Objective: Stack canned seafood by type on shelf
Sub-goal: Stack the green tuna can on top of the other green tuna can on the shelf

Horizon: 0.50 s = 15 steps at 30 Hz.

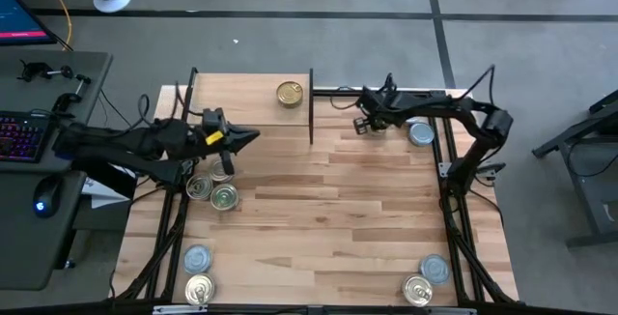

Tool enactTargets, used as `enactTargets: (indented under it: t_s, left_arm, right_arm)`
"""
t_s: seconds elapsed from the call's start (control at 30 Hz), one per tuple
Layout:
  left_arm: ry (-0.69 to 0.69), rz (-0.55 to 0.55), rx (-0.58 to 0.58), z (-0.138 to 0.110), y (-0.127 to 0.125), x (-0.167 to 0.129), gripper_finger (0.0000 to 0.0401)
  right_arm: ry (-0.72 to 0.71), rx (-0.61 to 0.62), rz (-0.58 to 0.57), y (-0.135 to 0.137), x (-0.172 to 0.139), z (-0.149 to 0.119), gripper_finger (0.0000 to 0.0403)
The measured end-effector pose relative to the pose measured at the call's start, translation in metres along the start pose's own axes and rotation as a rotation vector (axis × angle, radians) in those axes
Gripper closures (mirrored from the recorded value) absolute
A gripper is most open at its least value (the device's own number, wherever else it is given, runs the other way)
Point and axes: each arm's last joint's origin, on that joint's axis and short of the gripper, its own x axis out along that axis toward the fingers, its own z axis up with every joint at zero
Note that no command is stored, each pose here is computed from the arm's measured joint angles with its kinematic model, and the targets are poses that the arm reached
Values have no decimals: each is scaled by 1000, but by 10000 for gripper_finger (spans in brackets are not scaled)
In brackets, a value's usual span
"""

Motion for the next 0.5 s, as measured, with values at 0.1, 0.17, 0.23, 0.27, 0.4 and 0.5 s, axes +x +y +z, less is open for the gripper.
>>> enactTargets:
  t_s: [0.1,0.17,0.23,0.27,0.4,0.5]
  left_arm:
    - [12,-6,5,-4,-4,8,401]
    - [30,-9,13,-9,-6,15,401]
    - [66,-22,25,-14,-8,22,401]
    - [82,-29,30,-17,-9,25,401]
    - [159,-44,55,-31,-13,38,401]
    - [227,-38,76,-44,-14,49,401]
  right_arm:
    - [-1,-36,3,11,-1,-8,403]
    - [1,-75,28,23,-5,-17,403]
    - [17,-116,75,37,-11,-30,403]
    - [23,-147,101,45,-15,-38,403]
    - [28,-243,171,76,-32,-75,403]
    - [42,-290,254,98,-47,-107,403]
